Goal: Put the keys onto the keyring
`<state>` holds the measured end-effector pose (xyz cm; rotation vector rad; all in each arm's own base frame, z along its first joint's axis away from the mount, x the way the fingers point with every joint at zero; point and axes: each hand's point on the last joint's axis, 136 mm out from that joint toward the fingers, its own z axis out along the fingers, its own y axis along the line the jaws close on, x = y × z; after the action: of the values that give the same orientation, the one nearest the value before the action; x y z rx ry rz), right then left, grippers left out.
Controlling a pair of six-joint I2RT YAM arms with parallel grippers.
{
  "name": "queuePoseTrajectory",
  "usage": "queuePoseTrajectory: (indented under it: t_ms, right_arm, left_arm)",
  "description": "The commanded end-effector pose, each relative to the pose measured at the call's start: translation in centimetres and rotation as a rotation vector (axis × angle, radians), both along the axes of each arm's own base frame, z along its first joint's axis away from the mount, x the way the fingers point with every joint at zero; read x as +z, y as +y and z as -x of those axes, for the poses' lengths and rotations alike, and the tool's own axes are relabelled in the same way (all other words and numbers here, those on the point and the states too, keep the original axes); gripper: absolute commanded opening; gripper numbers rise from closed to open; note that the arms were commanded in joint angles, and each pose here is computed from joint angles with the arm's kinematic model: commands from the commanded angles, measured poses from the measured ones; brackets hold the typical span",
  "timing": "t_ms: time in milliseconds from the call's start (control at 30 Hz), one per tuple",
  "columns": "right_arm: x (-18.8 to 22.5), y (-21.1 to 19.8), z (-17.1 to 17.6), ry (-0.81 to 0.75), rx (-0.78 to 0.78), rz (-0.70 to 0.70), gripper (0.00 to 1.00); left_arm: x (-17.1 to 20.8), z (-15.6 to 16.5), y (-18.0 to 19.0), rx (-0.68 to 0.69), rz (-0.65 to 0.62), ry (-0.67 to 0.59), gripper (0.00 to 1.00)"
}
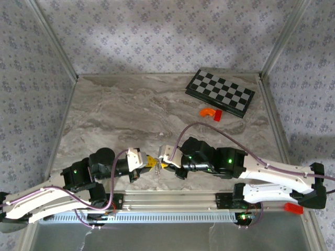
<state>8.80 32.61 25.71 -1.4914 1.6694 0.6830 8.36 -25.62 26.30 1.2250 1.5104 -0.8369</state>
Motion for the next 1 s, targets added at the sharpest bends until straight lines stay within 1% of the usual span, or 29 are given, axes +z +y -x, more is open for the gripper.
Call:
queuePoseTrajectory:
  t_ms: [0, 967]
  right_arm:
    - [0.45, -0.02, -0.14, -0.016, -0.008, -0.013, 0.00]
    - [1.29, 0.37, -0.32, 0.007, 0.009, -0.046, 0.00]
  left_arm:
    - [1.93, 0.37, -0.06, -0.018, 0.050, -0.032, 0.00]
    - [2.07, 0.46, -0.17, -0.027, 0.049, -0.035, 0.00]
